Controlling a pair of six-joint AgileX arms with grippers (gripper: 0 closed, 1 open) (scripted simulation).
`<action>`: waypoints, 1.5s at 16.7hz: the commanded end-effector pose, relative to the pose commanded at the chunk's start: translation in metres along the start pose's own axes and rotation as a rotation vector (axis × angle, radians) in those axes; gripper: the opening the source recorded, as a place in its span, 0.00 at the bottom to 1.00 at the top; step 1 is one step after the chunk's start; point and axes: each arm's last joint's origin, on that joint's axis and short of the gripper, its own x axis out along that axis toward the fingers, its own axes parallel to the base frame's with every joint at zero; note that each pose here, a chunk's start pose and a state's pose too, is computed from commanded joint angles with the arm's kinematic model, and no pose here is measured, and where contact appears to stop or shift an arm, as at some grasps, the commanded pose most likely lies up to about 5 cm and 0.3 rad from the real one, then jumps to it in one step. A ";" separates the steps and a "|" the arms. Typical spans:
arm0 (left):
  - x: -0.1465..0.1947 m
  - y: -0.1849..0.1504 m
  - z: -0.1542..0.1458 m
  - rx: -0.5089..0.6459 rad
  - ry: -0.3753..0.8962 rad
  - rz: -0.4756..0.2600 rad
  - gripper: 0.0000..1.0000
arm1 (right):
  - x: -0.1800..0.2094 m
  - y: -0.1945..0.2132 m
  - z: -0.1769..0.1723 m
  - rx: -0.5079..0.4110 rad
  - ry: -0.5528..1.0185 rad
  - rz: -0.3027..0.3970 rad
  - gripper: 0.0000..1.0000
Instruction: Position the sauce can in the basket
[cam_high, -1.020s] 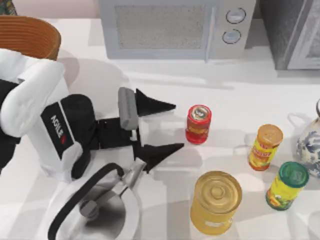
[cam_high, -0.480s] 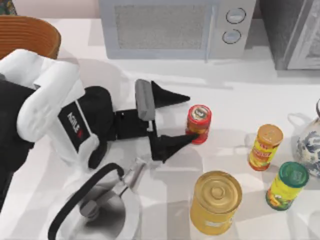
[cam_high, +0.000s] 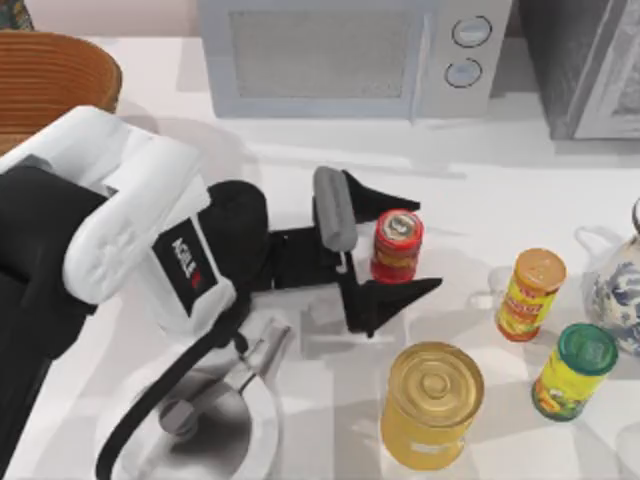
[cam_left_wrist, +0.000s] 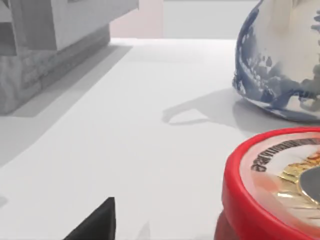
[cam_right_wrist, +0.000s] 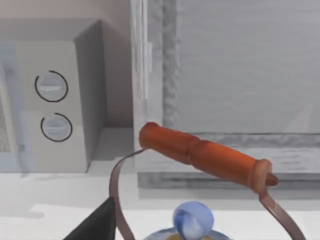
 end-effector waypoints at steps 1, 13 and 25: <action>0.000 0.000 0.000 0.000 0.000 0.000 0.92 | 0.000 0.000 0.000 0.000 0.000 0.000 1.00; 0.000 0.000 0.000 0.000 0.000 0.000 0.02 | 0.000 0.000 0.000 0.000 0.000 0.000 1.00; -0.004 0.010 0.014 0.030 -0.018 0.007 0.00 | 0.000 0.000 0.000 0.000 0.000 0.000 1.00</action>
